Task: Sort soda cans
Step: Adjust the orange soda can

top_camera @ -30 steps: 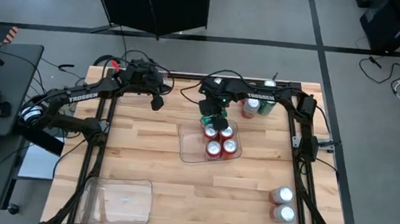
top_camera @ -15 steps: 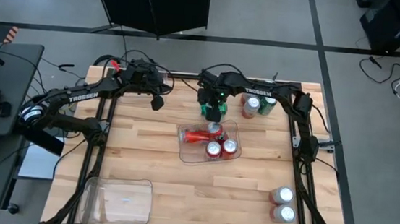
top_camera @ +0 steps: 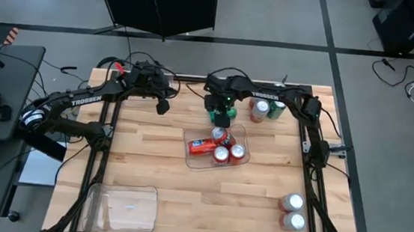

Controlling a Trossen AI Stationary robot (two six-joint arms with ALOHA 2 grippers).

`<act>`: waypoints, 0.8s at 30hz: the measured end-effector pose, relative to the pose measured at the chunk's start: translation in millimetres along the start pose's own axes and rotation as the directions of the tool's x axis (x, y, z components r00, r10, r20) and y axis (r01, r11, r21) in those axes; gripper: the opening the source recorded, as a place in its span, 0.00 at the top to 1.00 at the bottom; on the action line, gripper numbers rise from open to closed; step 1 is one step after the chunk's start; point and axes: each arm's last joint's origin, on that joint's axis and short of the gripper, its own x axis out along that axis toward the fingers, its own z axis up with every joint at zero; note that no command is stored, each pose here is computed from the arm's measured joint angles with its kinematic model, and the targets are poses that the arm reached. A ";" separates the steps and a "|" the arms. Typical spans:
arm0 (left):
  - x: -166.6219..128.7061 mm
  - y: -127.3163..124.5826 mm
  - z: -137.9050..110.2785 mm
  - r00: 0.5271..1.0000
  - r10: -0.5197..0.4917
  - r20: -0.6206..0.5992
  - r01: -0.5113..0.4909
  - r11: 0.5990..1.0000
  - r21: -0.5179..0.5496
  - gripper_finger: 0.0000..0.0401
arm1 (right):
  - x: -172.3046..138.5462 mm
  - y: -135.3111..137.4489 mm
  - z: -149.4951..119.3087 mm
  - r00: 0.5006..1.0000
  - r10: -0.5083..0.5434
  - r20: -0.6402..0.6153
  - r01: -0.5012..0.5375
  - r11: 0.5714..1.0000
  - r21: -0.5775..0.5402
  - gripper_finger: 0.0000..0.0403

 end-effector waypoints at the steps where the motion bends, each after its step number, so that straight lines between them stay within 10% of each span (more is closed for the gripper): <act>1: 0.0 0.0 -0.2 1.000 0.000 -0.002 0.000 1.000 0.000 0.99 | 2.0 0.3 0.7 1.000 0.000 -0.001 0.000 1.000 -0.004 0.33; 8: 0.0 -0.3 -1.0 1.000 -0.002 -0.010 0.002 1.000 -0.002 0.99 | 12.2 4.5 2.1 1.000 0.005 -0.025 -0.007 0.996 -0.089 0.37; 24: 0.0 -0.2 -0.9 1.000 -0.001 -0.009 0.001 1.000 -0.002 0.99 | -41.6 -0.6 34.3 0.997 -0.030 0.073 0.032 0.999 -0.019 0.92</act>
